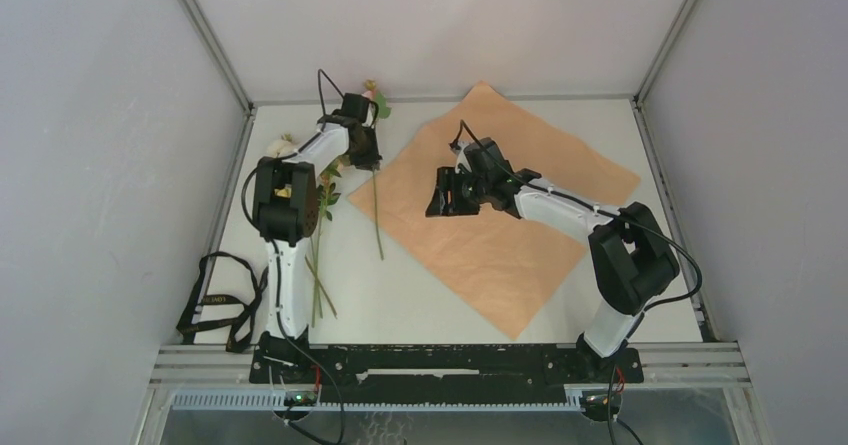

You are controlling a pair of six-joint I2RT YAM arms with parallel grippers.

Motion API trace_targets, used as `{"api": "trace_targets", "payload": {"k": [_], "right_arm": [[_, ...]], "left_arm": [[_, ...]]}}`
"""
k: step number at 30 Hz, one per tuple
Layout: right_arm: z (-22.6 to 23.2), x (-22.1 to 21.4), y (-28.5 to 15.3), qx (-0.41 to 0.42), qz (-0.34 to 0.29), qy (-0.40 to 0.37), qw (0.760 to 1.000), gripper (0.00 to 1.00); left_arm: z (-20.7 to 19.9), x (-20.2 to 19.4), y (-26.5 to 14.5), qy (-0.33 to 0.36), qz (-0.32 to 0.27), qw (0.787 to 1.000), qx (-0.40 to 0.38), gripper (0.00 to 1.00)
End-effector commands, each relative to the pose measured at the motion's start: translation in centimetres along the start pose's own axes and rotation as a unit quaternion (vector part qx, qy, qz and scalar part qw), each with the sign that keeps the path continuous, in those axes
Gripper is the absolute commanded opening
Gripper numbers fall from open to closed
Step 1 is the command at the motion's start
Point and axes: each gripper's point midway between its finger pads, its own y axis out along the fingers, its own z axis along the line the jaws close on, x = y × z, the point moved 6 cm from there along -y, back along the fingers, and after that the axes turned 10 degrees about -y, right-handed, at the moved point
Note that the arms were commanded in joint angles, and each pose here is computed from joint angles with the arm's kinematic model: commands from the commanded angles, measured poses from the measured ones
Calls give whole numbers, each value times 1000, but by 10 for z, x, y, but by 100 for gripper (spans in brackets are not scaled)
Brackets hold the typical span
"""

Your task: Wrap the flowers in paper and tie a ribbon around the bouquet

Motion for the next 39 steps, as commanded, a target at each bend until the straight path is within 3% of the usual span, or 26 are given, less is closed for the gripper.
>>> {"api": "trace_targets", "payload": {"k": [1,3,7,11,14,16,17,18,22,27,29,30,31,32,33,34,37,38,39], "right_arm": [[0,15,-5,7,-21,-12,1000,62],[0,15,-6,5,-21,-14,1000,63],[5,19,-8,21,-31,-27,999,63],[28,32,-14,84,-64,-62,992,64],[57,49,-21,155,-112,-93,977,70],[78,65,-27,211,-153,-95,961,84],[85,69,-26,233,-162,-91,955,96],[91,75,-27,248,-177,-86,949,99],[95,88,-11,260,-205,-66,941,99],[105,91,13,290,-181,-60,938,100],[104,91,22,278,-176,-59,943,92],[102,91,26,272,-173,-57,945,78],[99,90,28,266,-168,-52,948,54],[93,89,30,253,-163,-41,953,17],[83,89,31,230,-157,-27,960,0],[71,87,29,202,-147,-15,968,0],[30,82,18,111,-128,-6,985,0],[10,77,13,64,-113,-3,992,0],[-8,71,8,20,-97,-9,995,0]], "left_arm": [[-8,14,-11,-16,-7,1000,-5,8],[-9,19,-31,-27,-14,999,-22,0],[-5,39,-86,-76,-64,992,-76,0],[-16,45,-148,-73,-110,981,-144,0],[-32,33,-185,-63,-129,968,-207,0],[-41,18,-198,-49,-138,962,-229,0],[-48,11,-207,-39,-143,959,-243,0],[-52,5,-209,-36,-139,957,-253,0],[-67,-13,-218,-36,-110,950,-290,0],[-81,-26,-231,-12,-118,944,-308,0],[-85,-30,-235,-11,-109,941,-320,0],[-86,-31,-236,-11,-106,940,-323,0],[-87,-33,-238,-10,-105,939,-327,0],[-86,-34,-239,-6,-106,939,-328,0],[-84,-34,-240,-1,-111,940,-322,0],[-79,-33,-242,4,-121,943,-311,2],[-52,-28,-230,26,-146,963,-227,53],[-34,-22,-222,31,-159,972,-171,64],[-16,-19,-214,37,-164,978,-121,69]]}}
